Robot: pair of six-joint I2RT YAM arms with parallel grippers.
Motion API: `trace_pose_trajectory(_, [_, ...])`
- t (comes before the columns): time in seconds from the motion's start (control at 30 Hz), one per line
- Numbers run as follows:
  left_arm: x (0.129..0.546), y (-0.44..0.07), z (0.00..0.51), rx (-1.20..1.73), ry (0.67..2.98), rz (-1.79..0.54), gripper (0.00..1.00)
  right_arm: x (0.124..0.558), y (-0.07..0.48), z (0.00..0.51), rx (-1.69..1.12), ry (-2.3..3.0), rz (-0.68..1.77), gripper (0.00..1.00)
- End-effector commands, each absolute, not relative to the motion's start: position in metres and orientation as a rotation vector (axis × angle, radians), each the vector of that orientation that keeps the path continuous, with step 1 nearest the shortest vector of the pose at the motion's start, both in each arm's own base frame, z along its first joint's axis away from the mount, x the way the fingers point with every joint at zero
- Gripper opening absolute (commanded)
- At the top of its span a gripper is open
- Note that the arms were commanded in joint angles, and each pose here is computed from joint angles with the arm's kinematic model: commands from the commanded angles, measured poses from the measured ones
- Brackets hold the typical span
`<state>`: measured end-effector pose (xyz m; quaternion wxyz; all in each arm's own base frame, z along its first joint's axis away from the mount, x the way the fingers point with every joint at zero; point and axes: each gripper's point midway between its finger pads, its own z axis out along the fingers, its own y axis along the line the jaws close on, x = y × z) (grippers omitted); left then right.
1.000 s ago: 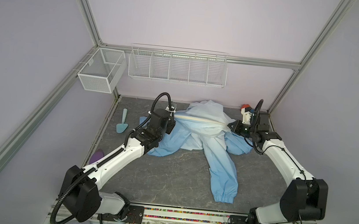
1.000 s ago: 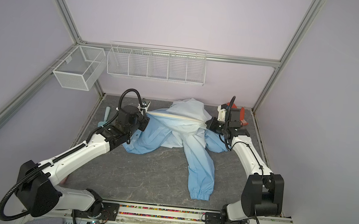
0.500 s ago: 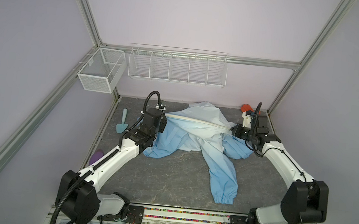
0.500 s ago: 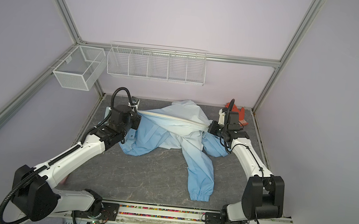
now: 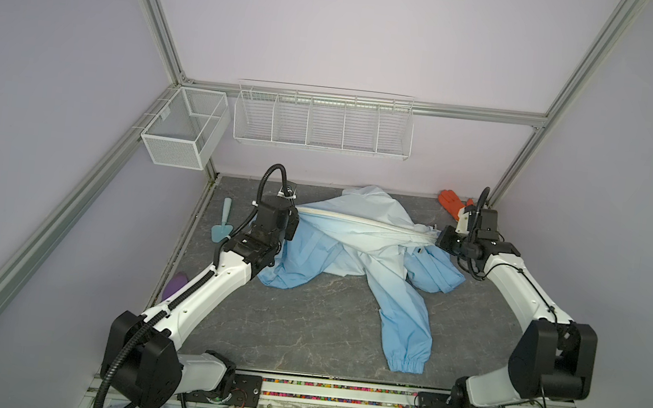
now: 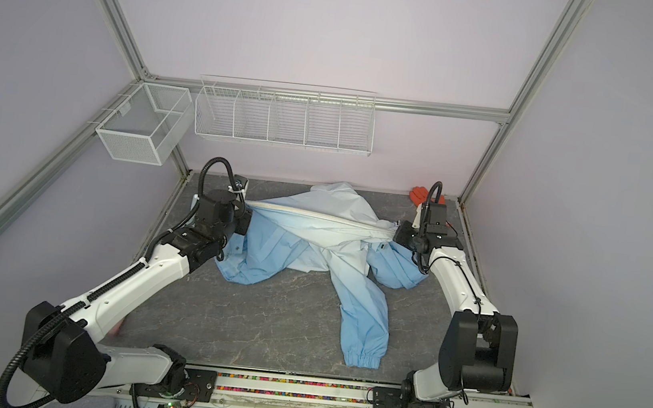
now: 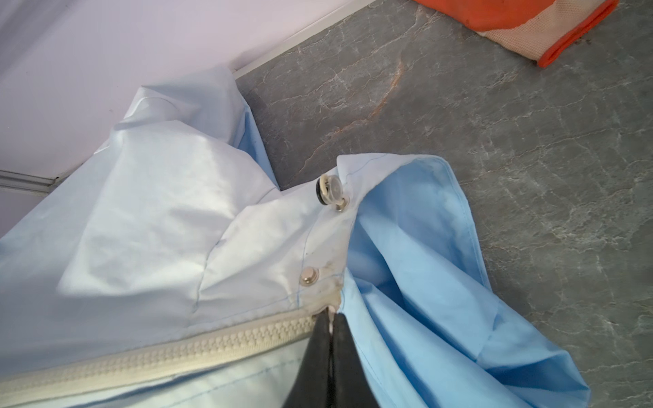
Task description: Zip up the jacket
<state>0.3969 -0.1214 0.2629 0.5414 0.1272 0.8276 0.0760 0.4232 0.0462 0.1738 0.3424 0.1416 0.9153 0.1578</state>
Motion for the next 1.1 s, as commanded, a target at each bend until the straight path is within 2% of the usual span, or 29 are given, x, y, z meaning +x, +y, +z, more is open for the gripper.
trace_pose_trajectory(0.0, [0.399,-0.094,0.292,0.163,1.91,0.237,0.0,0.427,0.019,0.174,0.448,2.365,0.341,0.07])
trace_pose_trajectory(0.03, [0.399,-0.097,0.291,0.173,1.912,0.221,0.0,0.428,0.023,0.176,0.439,2.363,0.377,0.07])
trace_pose_trajectory(0.07, [0.4,-0.099,0.291,0.173,1.914,0.205,0.13,0.429,0.028,0.178,0.423,2.367,0.423,0.08])
trace_pose_trajectory(0.1, [0.4,-0.101,0.291,0.172,1.916,0.189,0.36,0.43,0.033,0.18,0.411,2.372,0.464,0.2])
trace_pose_trajectory(0.13, [0.4,-0.103,0.292,0.166,1.919,0.169,0.55,0.431,0.037,0.182,0.402,2.375,0.499,0.38])
trace_pose_trajectory(0.17, [0.4,-0.104,0.293,0.153,1.921,0.15,0.68,0.431,0.039,0.184,0.404,2.375,0.516,0.55])
trace_pose_trajectory(0.2, [0.399,-0.105,0.295,0.142,1.92,0.134,0.78,0.431,0.04,0.187,0.409,2.37,0.522,0.64])
trace_pose_trajectory(0.27, [0.395,-0.107,0.303,0.125,1.907,0.091,0.99,0.429,0.039,0.196,0.417,2.343,0.522,0.91])
trace_pose_trajectory(0.33, [0.389,-0.109,0.317,0.114,1.876,0.034,0.99,0.427,0.038,0.21,0.406,2.31,0.518,0.96])
trace_pose_trajectory(0.5, [0.369,-0.128,0.353,0.126,1.735,-0.2,0.99,0.412,0.026,0.249,0.392,2.219,0.43,1.0])
trace_pose_trajectory(0.73, [0.336,-0.124,0.38,0.116,1.484,-0.306,0.99,0.38,-0.007,0.303,0.493,1.94,0.289,0.92])
trace_pose_trajectory(0.8, [0.337,-0.107,0.375,0.037,1.484,-0.243,0.99,0.368,-0.025,0.306,0.583,1.885,0.216,0.89])
trace_pose_trajectory(0.93, [0.348,-0.077,0.336,-0.083,1.56,-0.05,0.99,0.372,-0.031,0.313,0.475,1.769,0.149,0.89])
trace_pose_trajectory(1.07, [0.354,-0.048,0.286,-0.168,1.559,0.065,1.0,0.379,-0.047,0.284,0.437,1.774,-0.043,0.89])
